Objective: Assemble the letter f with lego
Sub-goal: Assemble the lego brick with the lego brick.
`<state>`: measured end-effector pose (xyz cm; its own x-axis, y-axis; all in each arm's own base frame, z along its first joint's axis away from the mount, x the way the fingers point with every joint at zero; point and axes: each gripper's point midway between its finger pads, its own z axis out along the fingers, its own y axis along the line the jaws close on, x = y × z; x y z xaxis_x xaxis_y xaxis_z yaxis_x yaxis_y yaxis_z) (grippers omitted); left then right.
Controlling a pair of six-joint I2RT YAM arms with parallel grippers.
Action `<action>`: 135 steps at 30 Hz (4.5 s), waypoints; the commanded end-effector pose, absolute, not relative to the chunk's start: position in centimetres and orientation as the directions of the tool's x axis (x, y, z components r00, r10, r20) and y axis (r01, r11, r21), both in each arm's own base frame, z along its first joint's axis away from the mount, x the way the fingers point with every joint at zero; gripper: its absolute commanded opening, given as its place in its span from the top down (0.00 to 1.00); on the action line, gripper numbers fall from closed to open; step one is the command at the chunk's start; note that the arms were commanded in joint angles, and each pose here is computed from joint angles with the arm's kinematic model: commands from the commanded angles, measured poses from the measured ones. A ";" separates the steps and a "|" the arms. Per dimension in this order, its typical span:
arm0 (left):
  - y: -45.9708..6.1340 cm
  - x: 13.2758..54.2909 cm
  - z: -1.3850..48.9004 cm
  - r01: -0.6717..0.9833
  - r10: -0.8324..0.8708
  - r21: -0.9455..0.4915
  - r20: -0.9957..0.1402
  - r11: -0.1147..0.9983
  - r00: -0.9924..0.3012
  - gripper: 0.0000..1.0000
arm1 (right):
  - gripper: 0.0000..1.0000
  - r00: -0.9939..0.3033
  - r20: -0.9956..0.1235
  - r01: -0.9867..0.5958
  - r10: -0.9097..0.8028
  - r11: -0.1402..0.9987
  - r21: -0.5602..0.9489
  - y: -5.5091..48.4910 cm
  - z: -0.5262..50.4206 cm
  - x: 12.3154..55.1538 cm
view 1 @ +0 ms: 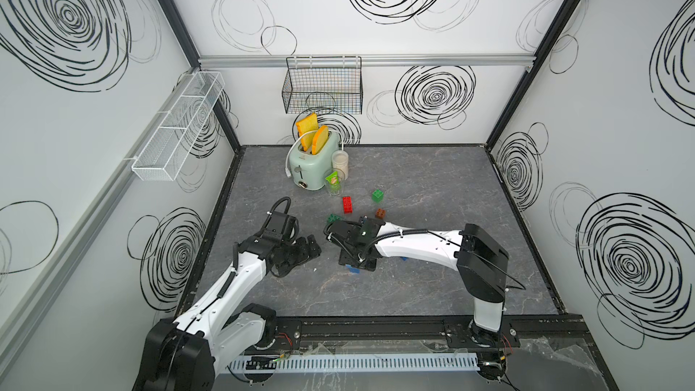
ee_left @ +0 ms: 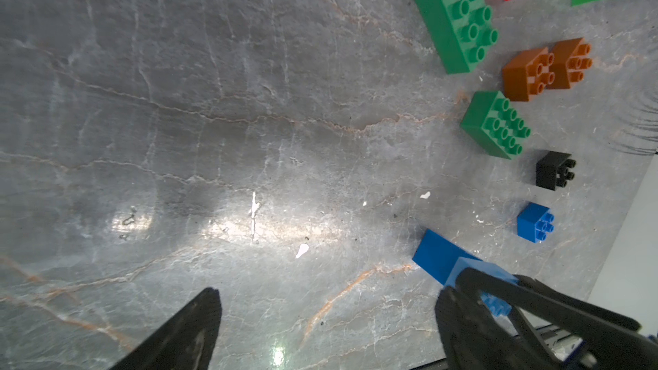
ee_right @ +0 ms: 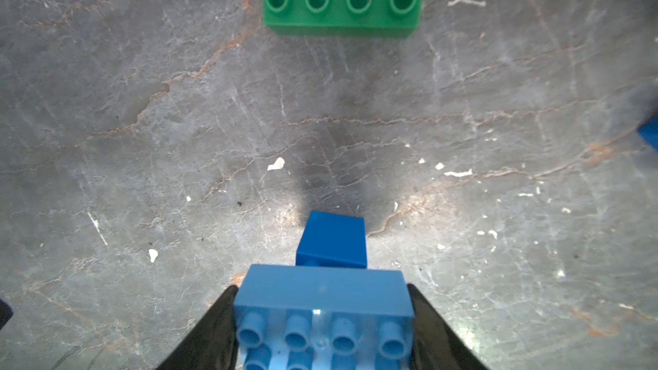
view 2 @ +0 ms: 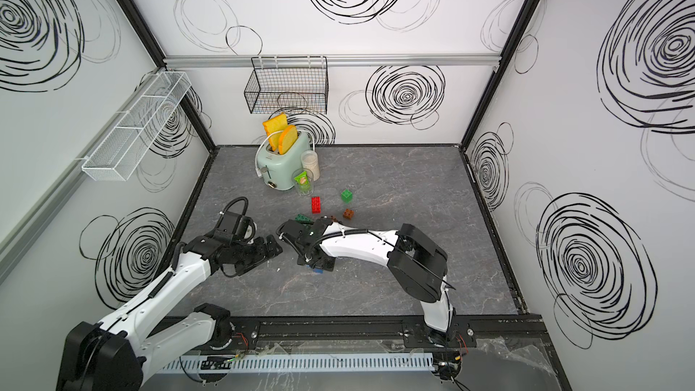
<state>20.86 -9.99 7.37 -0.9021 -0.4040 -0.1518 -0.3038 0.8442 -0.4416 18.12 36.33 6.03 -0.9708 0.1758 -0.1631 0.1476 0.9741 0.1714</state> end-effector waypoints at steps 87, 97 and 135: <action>-8.1 21.8 7.7 -0.357 -0.440 -0.349 -0.197 0.867 -0.876 0.02 | 0.55 -0.963 -0.129 0.254 0.238 0.959 -0.126 29.4 -0.4 15.4; -8.1 21.7 7.8 -0.359 -0.444 -0.351 -0.201 0.865 -0.873 0.02 | 0.55 -0.957 -0.178 0.253 0.228 0.958 -0.133 28.7 0.5 17.2; -12.5 23.4 8.2 -0.164 -0.295 -0.442 -0.245 0.882 -0.924 0.02 | 0.54 -0.966 -0.259 0.031 0.025 0.999 -0.020 26.7 5.8 24.1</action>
